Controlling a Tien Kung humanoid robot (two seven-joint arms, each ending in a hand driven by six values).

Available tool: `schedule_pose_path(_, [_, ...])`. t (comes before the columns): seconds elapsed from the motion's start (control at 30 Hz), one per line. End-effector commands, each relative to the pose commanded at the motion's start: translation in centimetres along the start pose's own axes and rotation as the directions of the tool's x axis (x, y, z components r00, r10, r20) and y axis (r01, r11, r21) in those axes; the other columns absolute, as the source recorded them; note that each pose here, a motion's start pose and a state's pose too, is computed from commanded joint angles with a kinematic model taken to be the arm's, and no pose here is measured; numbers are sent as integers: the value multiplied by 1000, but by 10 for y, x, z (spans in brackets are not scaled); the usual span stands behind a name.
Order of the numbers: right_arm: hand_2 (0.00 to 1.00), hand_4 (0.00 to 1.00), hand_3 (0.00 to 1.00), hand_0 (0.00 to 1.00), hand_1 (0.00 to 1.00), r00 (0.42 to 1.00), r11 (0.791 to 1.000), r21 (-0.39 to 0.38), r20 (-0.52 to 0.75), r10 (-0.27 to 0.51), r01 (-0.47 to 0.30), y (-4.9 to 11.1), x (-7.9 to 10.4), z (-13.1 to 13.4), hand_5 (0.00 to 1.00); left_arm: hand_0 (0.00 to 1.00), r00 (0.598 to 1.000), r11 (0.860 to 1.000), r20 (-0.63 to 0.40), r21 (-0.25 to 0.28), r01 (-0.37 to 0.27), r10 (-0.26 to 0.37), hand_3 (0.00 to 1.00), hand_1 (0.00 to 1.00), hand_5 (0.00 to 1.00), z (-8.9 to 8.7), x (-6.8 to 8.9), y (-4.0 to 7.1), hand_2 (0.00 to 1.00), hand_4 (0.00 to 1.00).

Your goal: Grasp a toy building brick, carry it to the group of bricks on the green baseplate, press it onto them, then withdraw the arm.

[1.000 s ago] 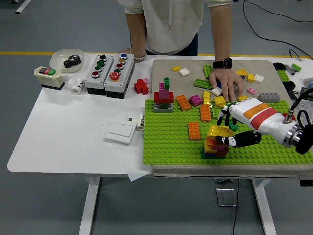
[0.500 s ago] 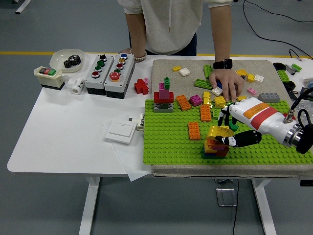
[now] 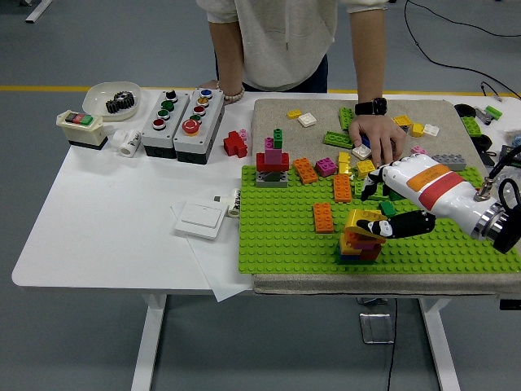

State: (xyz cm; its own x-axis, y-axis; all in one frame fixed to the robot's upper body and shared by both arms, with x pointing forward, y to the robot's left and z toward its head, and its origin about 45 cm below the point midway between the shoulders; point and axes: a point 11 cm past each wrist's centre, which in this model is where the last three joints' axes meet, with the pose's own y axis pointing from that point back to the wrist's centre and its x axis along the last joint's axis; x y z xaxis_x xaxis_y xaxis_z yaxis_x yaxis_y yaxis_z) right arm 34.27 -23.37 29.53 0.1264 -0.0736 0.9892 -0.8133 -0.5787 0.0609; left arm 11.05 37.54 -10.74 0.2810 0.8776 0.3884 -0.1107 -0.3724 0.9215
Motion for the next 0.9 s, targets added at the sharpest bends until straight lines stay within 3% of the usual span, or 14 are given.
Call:
schedule_pose_path(0.17, [642, 820, 590, 298, 474, 990, 990, 36, -7, 137, -137, 6, 19, -10, 510, 762, 1000, 1000, 2, 1, -1, 1, 584, 755, 658, 0, 0, 0, 729, 644])
schedule_pose_path(0.27, [642, 820, 590, 298, 474, 973, 972, 34, 14, 231, -231, 13, 30, -11, 510, 762, 1000, 1000, 4, 1, -1, 1, 584, 755, 658, -1, 0, 0, 729, 644])
schedule_pose_path(0.33, [642, 820, 590, 298, 474, 971, 971, -13, 28, 237, -237, 20, 28, -1, 510, 762, 1000, 1000, 5, 1, -1, 1, 584, 755, 658, -1, 0, 0, 729, 644])
schedule_pose_path(0.37, [624, 822, 559, 368, 497, 972, 972, -35, 40, 233, -232, 23, 26, 3, 521, 762, 1000, 1000, 5, 1, -2, 2, 585, 755, 658, -1, 0, 0, 729, 644])
schedule_pose_path(0.4, [624, 822, 559, 368, 497, 972, 972, -43, 44, 232, -230, 25, 25, 4, 521, 762, 1000, 1000, 5, 1, -2, 2, 585, 755, 658, -1, 0, 0, 729, 644])
schedule_pose_path(0.47, [624, 822, 559, 368, 497, 976, 974, -141, 100, 194, -180, 34, 16, 20, 521, 762, 1000, 1000, 7, 0, -3, 3, 585, 755, 658, -1, 1, 0, 729, 644])
schedule_pose_path(0.53, [624, 822, 559, 368, 497, 975, 971, -176, 129, 183, -159, 37, 12, 26, 521, 762, 1000, 1000, 7, -1, -3, 3, 585, 755, 658, -1, 1, 0, 729, 644])
schedule_pose_path(0.57, [646, 829, 550, 506, 543, 972, 969, -202, 158, 173, -140, 40, 9, 30, 532, 762, 1000, 1000, 7, -1, -4, 4, 585, 755, 658, -1, 1, 0, 730, 644])
schedule_pose_path(0.7, [646, 829, 550, 506, 543, 950, 953, -286, 259, 173, -95, 52, 3, 45, 532, 762, 1000, 1000, 8, 0, -4, 4, 585, 755, 658, -1, 1, 0, 730, 644])
schedule_pose_path(0.77, [672, 832, 549, 553, 583, 942, 945, -308, 270, 200, -112, 56, 6, 50, 544, 759, 1000, 1000, 8, 1, -4, 4, 585, 755, 659, -2, 1, 0, 726, 645])
schedule_pose_path(0.9, [672, 832, 549, 553, 583, 925, 922, -314, 228, 304, -226, 60, 24, 54, 544, 759, 1000, 1000, 12, 4, -2, 2, 585, 755, 659, -3, 1, -1, 726, 645])
